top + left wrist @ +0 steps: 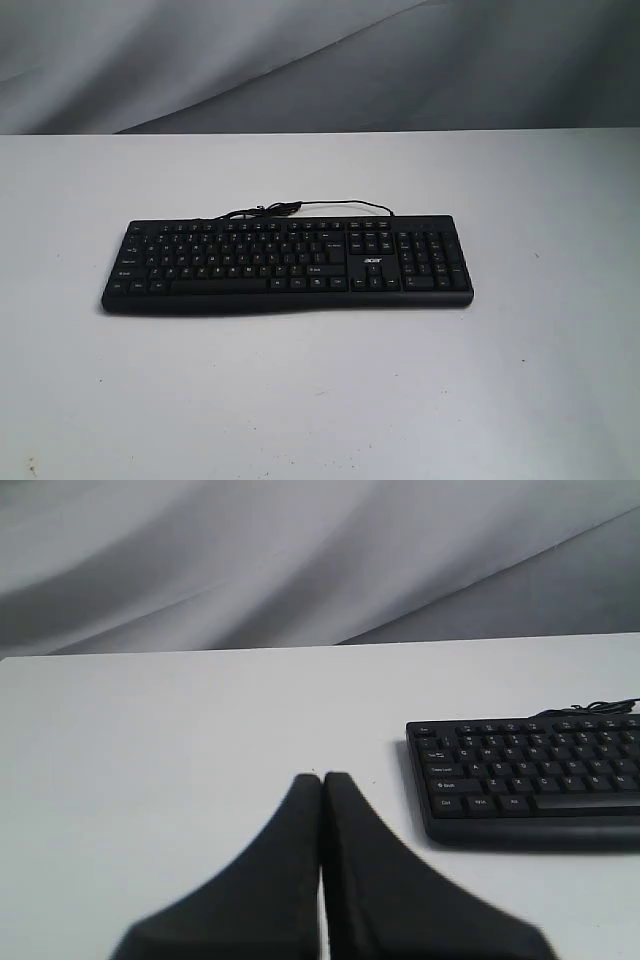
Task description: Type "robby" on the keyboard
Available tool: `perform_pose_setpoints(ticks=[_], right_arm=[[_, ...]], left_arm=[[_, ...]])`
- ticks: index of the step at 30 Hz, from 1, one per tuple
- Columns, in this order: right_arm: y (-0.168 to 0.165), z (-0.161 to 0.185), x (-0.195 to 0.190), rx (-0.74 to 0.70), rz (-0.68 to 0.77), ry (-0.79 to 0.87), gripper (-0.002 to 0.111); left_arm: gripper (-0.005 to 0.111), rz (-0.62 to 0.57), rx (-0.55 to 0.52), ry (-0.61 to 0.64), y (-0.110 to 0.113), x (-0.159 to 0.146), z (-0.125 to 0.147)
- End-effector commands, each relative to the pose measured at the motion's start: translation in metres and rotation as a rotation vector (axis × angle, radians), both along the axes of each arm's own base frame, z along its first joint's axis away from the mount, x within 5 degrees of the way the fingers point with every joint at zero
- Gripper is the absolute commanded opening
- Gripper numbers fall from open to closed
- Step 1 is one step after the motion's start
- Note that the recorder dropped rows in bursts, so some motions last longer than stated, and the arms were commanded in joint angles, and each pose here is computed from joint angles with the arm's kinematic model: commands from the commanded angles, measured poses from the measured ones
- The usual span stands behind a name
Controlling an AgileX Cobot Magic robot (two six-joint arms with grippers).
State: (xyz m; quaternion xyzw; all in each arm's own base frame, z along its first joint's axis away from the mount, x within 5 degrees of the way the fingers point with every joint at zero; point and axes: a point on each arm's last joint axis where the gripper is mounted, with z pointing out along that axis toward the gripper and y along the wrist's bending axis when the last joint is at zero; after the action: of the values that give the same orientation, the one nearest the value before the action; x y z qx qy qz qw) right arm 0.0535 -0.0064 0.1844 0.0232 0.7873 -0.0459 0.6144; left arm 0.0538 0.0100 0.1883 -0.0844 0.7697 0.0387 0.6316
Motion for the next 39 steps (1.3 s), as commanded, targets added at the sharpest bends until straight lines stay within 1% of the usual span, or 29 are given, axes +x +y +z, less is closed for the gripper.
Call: perform_pose_setpoints(ticks=[1,7,9,11,12,13,15,17,20,22,23,25,26,27,28,29,33,36,38,39], right_arm=[[0.000,-0.001,0.000,0.007,-0.004,0.000,0.000],[0.000,-0.001,0.000,0.005,-0.005,-0.001,0.000],[-0.001,0.003,0.001,-0.034,-0.003,-0.043,0.000],[0.000,0.017,0.003,-0.046,0.010,-0.198,0.000],[0.001,0.024,0.003,-0.018,0.015,-0.279,0.000],[0.002,0.034,0.002,0.011,0.019,-0.395,0.000],[0.002,0.047,-0.001,0.018,0.023,-0.534,0.000],[0.003,0.057,-0.005,0.008,0.028,-0.654,0.000],[0.003,0.067,-0.010,0.000,0.033,-0.781,0.000],[0.003,0.075,-0.015,0.021,0.041,-0.890,0.000],[0.003,0.079,-0.018,0.072,0.051,-0.950,0.000],[0.004,0.089,-0.028,0.251,0.122,-1.107,0.000],[0.004,0.091,-0.030,0.312,0.148,-1.140,0.000],[0.005,0.101,-0.033,0.319,0.165,-1.159,0.000],[0.006,0.115,-0.035,0.307,0.175,-1.145,0.000],[0.008,0.127,-0.032,0.293,0.181,-1.088,0.000],[0.011,0.187,-0.004,0.363,0.193,-0.802,0.000],[0.015,0.228,0.030,0.310,0.229,-0.689,0.000],[0.016,0.247,0.061,0.229,0.255,-0.607,0.000],[0.016,0.250,0.077,0.185,0.262,-0.553,0.000]], left_arm=[[0.000,0.002,-0.011,-0.005,0.000,0.000,-0.001],[0.000,0.002,-0.011,-0.005,0.000,0.000,-0.001],[0.000,0.002,-0.011,-0.005,0.000,0.000,-0.001],[0.000,0.002,-0.011,-0.005,0.000,0.000,-0.001],[0.000,0.002,-0.011,-0.005,0.000,0.000,-0.001],[0.000,0.002,-0.011,-0.005,0.000,0.000,-0.001],[0.000,0.002,-0.011,-0.005,0.000,0.000,-0.001],[0.000,0.002,-0.011,-0.005,0.000,0.000,-0.001],[0.000,0.002,-0.011,-0.005,0.000,0.000,-0.001],[0.000,0.002,-0.011,-0.005,0.000,0.000,-0.001],[0.000,0.002,-0.011,-0.005,0.000,0.000,-0.001],[0.000,0.002,-0.011,-0.005,0.000,0.000,-0.001],[0.000,0.002,-0.011,-0.005,0.000,0.000,-0.001],[0.000,0.002,-0.011,-0.005,0.000,0.000,-0.001],[0.000,0.002,-0.011,-0.005,0.000,0.000,-0.001],[0.000,0.002,-0.011,-0.005,0.000,0.000,-0.001],[0.000,0.002,-0.011,-0.005,0.000,0.000,-0.001],[0.000,0.002,-0.011,-0.005,0.000,0.000,-0.001],[0.000,0.002,-0.011,-0.005,0.000,0.000,-0.001],[0.000,0.002,-0.011,-0.005,0.000,0.000,-0.001]])
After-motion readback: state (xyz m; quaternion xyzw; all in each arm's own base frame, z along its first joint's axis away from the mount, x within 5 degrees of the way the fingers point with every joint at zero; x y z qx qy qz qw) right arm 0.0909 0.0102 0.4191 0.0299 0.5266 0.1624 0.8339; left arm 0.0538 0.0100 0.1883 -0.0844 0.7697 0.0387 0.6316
